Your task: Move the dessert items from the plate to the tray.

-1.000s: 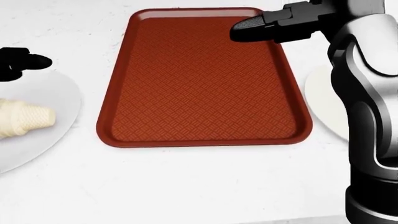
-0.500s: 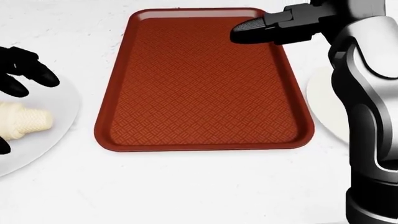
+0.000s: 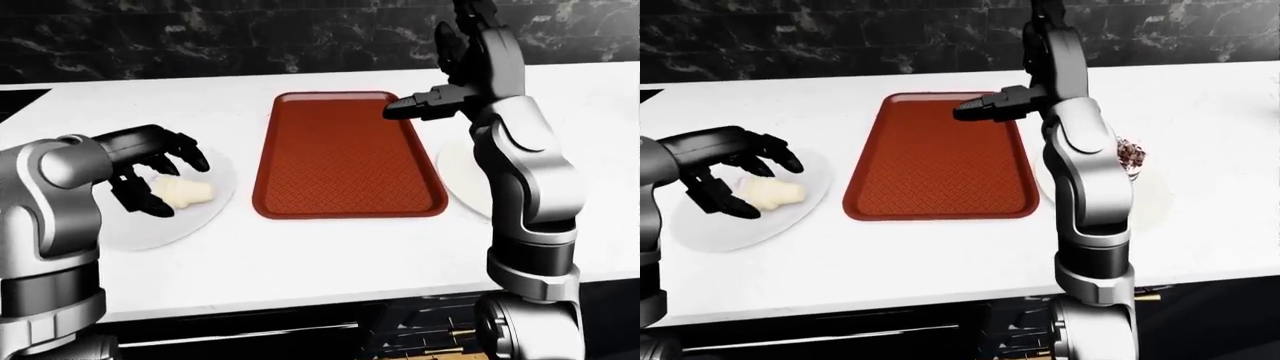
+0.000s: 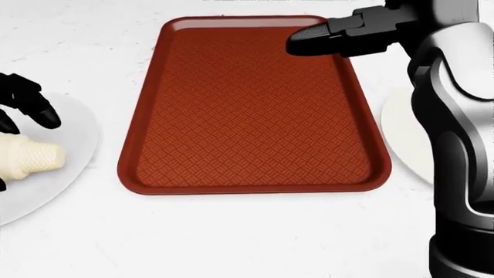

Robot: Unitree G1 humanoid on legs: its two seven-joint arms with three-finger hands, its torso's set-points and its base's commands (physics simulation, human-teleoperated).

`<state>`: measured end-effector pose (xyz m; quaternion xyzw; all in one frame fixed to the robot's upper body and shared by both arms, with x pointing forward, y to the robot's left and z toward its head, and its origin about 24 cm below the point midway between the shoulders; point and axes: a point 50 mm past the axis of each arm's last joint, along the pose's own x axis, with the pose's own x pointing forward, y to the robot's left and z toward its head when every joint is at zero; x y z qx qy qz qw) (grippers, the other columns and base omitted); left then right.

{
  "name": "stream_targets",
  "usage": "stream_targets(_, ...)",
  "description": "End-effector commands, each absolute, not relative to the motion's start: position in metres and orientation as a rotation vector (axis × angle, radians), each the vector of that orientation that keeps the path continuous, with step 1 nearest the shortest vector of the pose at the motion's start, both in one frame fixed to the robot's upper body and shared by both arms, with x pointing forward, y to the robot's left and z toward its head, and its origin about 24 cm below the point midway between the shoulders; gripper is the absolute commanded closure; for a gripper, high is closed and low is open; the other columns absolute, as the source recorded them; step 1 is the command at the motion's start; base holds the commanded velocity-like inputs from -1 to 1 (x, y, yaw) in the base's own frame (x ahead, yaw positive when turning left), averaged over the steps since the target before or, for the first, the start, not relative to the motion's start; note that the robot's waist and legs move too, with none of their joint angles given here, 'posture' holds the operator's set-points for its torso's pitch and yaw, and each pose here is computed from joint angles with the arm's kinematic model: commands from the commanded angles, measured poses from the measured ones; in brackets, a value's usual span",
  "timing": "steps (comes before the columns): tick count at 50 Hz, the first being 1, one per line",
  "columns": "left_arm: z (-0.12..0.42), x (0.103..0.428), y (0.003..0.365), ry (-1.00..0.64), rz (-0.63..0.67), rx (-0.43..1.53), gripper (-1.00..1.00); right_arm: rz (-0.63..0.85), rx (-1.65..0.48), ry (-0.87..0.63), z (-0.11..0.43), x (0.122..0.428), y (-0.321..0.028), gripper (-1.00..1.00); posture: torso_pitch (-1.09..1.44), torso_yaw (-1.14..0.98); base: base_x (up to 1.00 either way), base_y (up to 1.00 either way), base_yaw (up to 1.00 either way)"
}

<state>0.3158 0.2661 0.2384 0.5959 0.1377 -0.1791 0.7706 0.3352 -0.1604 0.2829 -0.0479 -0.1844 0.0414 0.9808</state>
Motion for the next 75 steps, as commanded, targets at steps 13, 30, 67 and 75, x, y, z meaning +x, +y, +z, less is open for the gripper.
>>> stream_targets(13,0.256,0.318,0.268,0.224,-0.300,1.359,0.34,0.081,-0.099,-0.465,0.301,0.327,-0.160,-1.00,0.00,0.00,0.00,0.00,0.00)
stream_targets(30,0.297,0.341,0.263,0.102,-0.193,1.403,0.98,0.073,-0.102,-0.467,0.301,0.326,-0.163,-1.00,0.00,0.00,0.00,0.00,0.00)
stream_targets(67,0.311,0.386,0.079,-0.692,-0.862,1.524,1.00,-0.020,-0.139,-0.525,0.341,0.299,-0.185,-1.00,0.00,0.00,0.00,0.00,0.00)
stream_targets(75,0.290,0.387,0.070,-0.648,-0.938,1.517,1.00,-0.027,-0.138,-0.531,0.341,0.293,-0.187,-1.00,0.00,0.00,0.00,0.00,0.00)
